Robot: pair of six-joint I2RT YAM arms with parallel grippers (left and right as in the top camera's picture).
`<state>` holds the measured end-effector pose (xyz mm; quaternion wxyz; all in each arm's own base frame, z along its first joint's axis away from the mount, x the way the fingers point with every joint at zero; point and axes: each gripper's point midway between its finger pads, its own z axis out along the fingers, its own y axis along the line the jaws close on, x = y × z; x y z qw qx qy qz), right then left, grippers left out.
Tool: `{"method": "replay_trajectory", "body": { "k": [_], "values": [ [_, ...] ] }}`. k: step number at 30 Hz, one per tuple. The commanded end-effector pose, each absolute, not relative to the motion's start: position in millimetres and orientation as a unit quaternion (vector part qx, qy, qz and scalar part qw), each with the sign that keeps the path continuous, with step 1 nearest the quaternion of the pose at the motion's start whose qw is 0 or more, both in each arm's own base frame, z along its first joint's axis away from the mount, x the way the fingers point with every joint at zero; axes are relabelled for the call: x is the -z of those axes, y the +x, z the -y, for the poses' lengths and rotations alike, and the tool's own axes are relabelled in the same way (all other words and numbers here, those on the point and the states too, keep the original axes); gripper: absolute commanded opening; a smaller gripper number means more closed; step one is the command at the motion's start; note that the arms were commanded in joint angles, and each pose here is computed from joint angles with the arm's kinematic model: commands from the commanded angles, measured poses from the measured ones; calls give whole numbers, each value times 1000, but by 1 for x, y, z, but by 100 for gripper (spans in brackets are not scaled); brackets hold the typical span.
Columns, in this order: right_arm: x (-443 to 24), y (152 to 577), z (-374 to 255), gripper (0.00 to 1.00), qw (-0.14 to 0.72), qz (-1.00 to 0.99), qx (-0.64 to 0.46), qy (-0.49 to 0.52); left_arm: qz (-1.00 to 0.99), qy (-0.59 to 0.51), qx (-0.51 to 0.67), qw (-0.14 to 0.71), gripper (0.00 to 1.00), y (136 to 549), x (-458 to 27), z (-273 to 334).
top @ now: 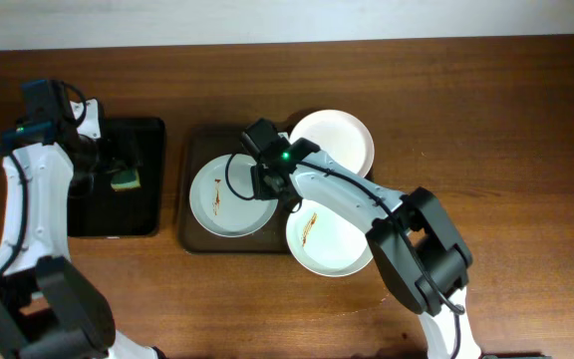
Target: Clean dirty plates on tray and stack at the side
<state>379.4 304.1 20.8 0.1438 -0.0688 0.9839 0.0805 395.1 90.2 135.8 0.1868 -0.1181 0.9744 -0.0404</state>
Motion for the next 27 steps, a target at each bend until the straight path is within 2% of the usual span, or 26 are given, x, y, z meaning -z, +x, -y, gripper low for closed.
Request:
{"method": "replay_trajectory", "body": {
  "k": [1, 2, 3, 4, 5, 9, 10, 12, 13, 14, 16, 17, 18, 19, 22, 27],
  "values": [
    [-4, 375, -308, 25, 117, -988, -86, -59, -977, -128, 41, 168, 92, 400, -120, -94],
    [-2, 372, -311, 25, 106, -988, -96, -58, -977, -128, 41, 165, 90, 401, -116, -94],
    [-2, 370, -310, 18, 102, -989, -95, -52, -977, -128, 41, 165, 84, 404, -112, -95],
    [-2, 370, -310, 15, 101, -989, -95, -52, -977, -128, 40, 169, 83, 407, -111, -96],
    [-2, 370, -310, 4, 101, -989, -95, -52, -975, -126, 38, 180, 81, 414, -110, -98],
    [-2, 370, -310, 4, 101, -989, -95, -52, -976, -107, -33, 185, 76, 433, -82, -127],
    [-2, 370, -310, 4, 102, -989, -95, -52, -979, -87, -36, 182, 64, 442, -62, -129],
    [-2, 372, -309, 4, 106, -989, -92, -51, -982, -87, -31, 164, 54, 444, -36, -129],
    [-2, 372, -309, 4, 106, -989, -92, -51, -984, -87, -29, 154, 34, 442, -26, -129],
    [-2, 372, -309, 4, 106, -989, -92, -51, -985, -88, -27, 147, 25, 441, -21, -128],
    [-2, 372, -309, 4, 106, -989, -92, -51, -987, -88, -25, 135, 25, 439, -9, -128],
    [-2, 372, -309, 4, 106, -989, -92, -51, -988, -88, -22, 126, 20, 437, -1, -126],
    [-2, 372, -309, 4, 107, -989, -92, -51, -989, -87, -18, 121, 14, 435, 3, -124],
    [-2, 372, -309, 4, 107, -989, -92, -51, -989, -84, -7, 120, 1, 436, 5, -119],
    [-3, 373, -309, 4, 107, -989, -94, -50, -991, -71, 30, 113, 1, 436, -3, -98],
    [-8, 381, -296, 4, 58, -983, -167, -42, -984, -64, 143, 89, 1, 436, -104, -59]
  ]
}}
